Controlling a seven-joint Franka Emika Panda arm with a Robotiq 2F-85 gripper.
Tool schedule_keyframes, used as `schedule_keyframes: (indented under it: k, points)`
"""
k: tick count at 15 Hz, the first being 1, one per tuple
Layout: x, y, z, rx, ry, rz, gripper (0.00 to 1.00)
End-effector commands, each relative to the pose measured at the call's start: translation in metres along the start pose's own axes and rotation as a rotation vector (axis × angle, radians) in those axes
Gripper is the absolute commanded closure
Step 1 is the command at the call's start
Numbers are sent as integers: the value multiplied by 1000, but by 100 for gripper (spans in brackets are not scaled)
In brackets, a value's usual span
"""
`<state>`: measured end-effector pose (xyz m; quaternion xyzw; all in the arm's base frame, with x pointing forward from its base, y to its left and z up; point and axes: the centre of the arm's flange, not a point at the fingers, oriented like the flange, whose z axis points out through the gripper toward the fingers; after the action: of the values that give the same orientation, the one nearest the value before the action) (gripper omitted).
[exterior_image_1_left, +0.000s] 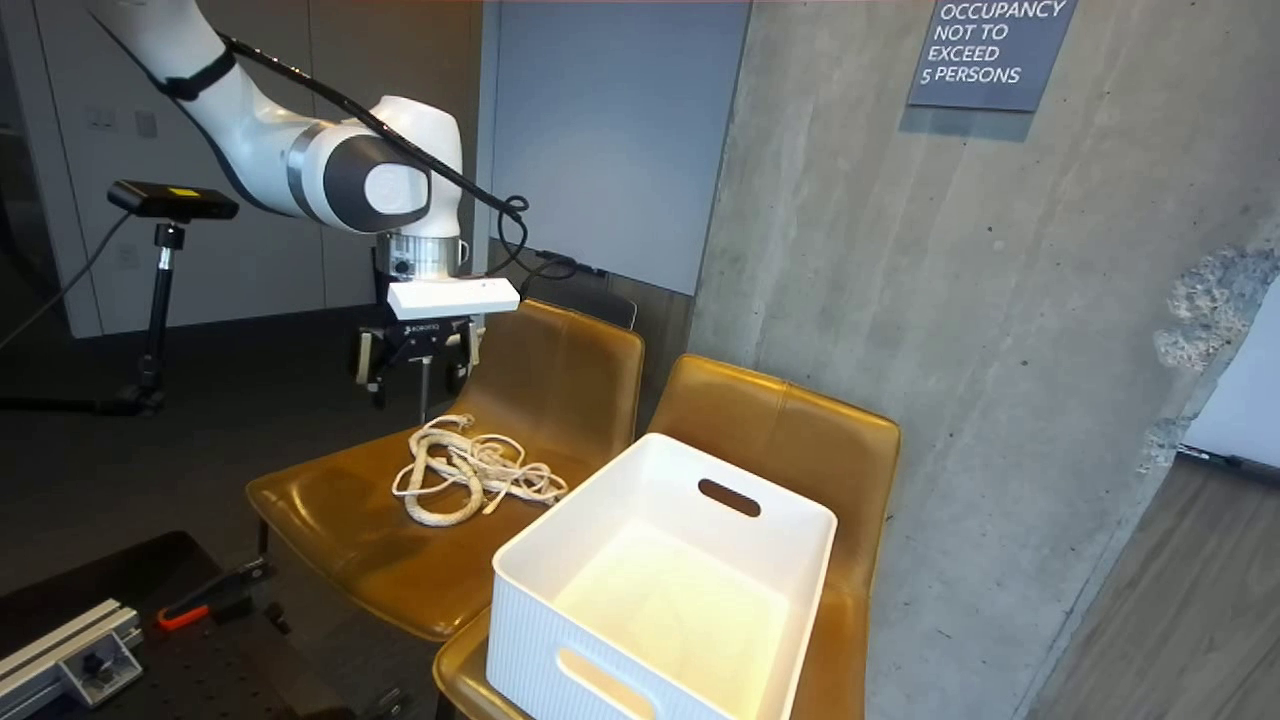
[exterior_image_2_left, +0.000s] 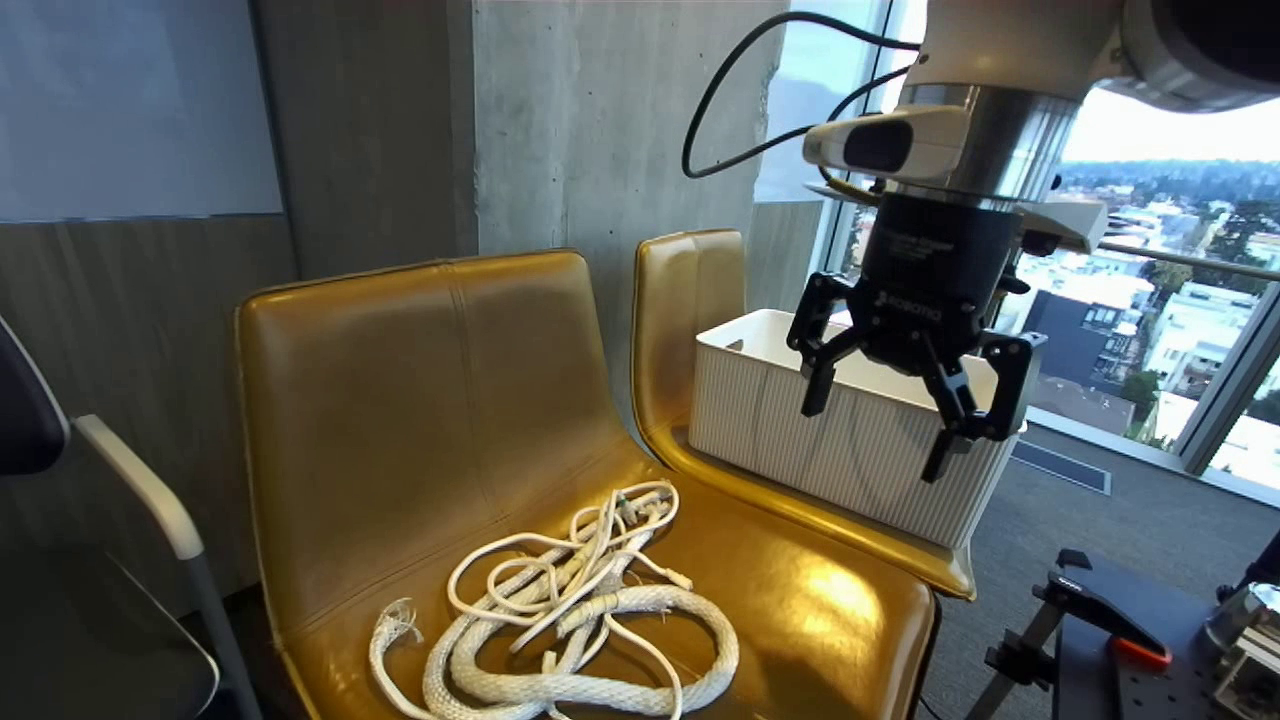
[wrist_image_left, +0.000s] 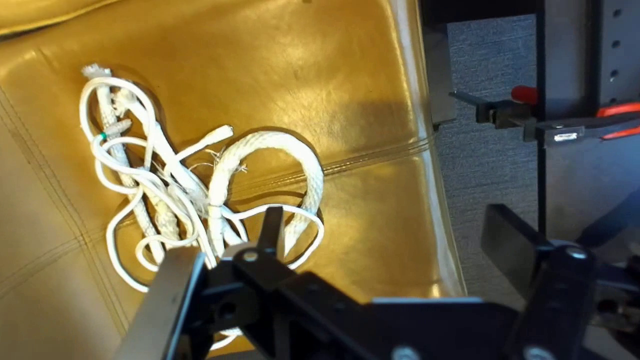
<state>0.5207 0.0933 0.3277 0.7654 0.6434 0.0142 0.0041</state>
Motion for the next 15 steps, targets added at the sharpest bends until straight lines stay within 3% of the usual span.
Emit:
schedule_keyframes:
  k: [1, 6, 10, 15]
  points:
    - [14, 2, 31, -42, 13, -130, 0]
    - [45, 36, 82, -37, 22, -197, 0]
    - [66, 62, 131, 15, 14, -227, 0]
    - [70, 65, 188, 89, -1, -238, 0]
